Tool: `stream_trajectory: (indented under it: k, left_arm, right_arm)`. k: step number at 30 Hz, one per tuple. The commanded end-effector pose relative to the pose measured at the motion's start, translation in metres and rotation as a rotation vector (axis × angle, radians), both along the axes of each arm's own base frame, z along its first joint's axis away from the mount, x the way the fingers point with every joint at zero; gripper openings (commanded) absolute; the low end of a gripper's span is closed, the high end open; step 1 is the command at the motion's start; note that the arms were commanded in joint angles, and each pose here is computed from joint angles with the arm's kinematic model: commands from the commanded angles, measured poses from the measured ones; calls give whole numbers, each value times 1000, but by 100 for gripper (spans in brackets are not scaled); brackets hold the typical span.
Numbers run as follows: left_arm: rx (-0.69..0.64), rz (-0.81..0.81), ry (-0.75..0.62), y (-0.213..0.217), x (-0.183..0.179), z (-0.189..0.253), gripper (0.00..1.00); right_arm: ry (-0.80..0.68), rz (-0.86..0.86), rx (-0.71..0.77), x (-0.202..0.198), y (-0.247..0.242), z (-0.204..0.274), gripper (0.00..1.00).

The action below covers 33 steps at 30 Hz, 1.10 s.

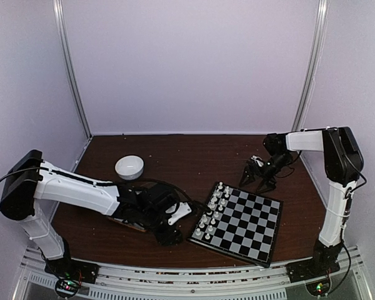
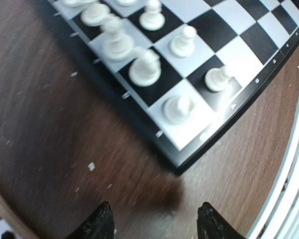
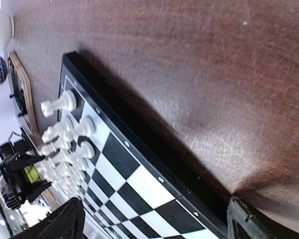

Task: Set up the chess pieces on the board
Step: Move the chessboard to the center of the board.

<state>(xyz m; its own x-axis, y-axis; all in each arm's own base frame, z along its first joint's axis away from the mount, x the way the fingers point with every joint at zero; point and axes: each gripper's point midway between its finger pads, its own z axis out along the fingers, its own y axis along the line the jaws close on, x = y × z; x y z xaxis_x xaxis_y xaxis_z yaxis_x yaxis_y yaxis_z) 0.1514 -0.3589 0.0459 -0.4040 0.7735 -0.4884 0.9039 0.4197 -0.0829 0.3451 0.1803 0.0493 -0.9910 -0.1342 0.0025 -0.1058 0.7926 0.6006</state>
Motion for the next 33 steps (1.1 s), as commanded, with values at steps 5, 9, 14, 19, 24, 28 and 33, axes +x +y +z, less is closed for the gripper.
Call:
stream_trajectory:
  k: [5,9,14,19,24,28,33]
  left_arm:
    - [-42,-130,-99,-42,3,-8,58]
    - [-58,-97,-146,-45,13,-7,58]
    - [-53,-84,-180,-52,25,-10,58]
    - [-7,1,-253,-42,54,-13,58]
    - [53,46,-298,-29,79,-18,57]
    - [45,69,-304,-29,96,-15,57]
    - [18,110,-304,-26,110,-11,57]
  right_arm:
    - [52,100,14,-33,-5,-4,100]
    - [35,103,-3,-34,-11,1,100]
    - [27,97,-51,-36,-30,3,100]
    - [63,118,-72,-49,-38,-5,100]
    - [43,117,-58,-45,-39,-1,100]
    - [10,98,-76,-37,-44,2,99]
    - [26,92,-53,-41,-41,-1,100]
